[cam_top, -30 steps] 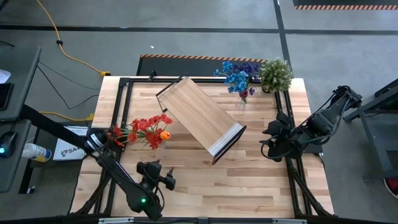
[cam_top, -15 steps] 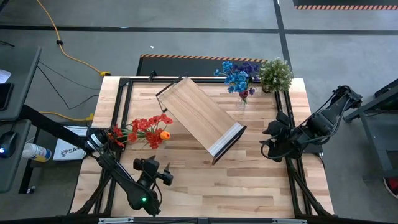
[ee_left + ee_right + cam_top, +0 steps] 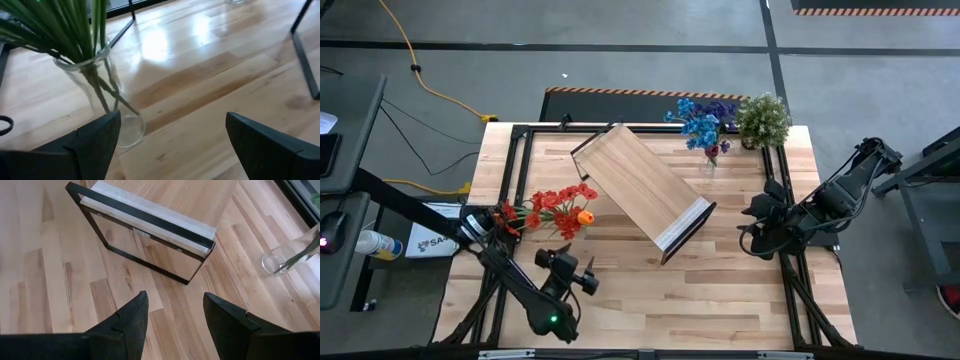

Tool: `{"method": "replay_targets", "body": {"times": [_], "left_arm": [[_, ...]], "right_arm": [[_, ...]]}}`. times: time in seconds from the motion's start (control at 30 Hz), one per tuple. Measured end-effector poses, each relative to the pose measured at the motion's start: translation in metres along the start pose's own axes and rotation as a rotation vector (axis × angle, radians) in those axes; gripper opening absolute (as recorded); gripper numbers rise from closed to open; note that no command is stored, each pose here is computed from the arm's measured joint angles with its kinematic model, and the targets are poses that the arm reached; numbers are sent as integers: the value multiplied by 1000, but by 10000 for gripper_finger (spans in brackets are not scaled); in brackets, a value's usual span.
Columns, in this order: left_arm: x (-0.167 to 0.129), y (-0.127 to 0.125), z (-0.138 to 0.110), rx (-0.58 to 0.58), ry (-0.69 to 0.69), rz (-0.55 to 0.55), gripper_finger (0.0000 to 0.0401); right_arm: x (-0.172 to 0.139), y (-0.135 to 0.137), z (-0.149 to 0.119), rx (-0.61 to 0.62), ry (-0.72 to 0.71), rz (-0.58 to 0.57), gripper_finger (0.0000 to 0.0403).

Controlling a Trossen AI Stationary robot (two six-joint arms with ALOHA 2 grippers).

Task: Pick and place flowers into a vace then onto a shelf
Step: Put the bottom transparent vase on the shelf

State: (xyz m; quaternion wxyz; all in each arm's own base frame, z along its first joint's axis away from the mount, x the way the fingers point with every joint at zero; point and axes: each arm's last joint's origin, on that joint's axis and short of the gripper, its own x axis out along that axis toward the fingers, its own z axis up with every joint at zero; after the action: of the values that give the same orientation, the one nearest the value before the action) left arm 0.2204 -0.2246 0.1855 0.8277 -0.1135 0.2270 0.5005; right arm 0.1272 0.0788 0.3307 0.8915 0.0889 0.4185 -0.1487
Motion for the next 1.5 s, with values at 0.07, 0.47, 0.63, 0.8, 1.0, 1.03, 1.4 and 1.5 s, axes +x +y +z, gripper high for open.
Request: {"method": "replay_targets", "body": {"times": [0.07,0.47,0.63,0.8,1.0,1.03,1.4,1.5], "left_arm": [[1,1,-1,-14,6,10,394],[12,13,-11,-50,30,95,392],[20,19,-15,-68,9,122,390],[33,18,-11,-77,-11,150,392],[47,15,-4,-89,-30,181,391],[49,16,-4,-88,-28,192,392],[53,19,-5,-84,-18,223,392],[55,18,-4,-88,-20,229,392]], "right_arm": [[0,0,0,0,0,0,181],[0,0,0,0,4,3,181],[0,0,0,0,3,2,181],[0,0,0,0,2,2,181],[0,0,0,0,4,3,181],[0,0,0,0,5,4,181],[0,0,-1,0,20,16,181],[0,0,0,0,17,13,181]]}}
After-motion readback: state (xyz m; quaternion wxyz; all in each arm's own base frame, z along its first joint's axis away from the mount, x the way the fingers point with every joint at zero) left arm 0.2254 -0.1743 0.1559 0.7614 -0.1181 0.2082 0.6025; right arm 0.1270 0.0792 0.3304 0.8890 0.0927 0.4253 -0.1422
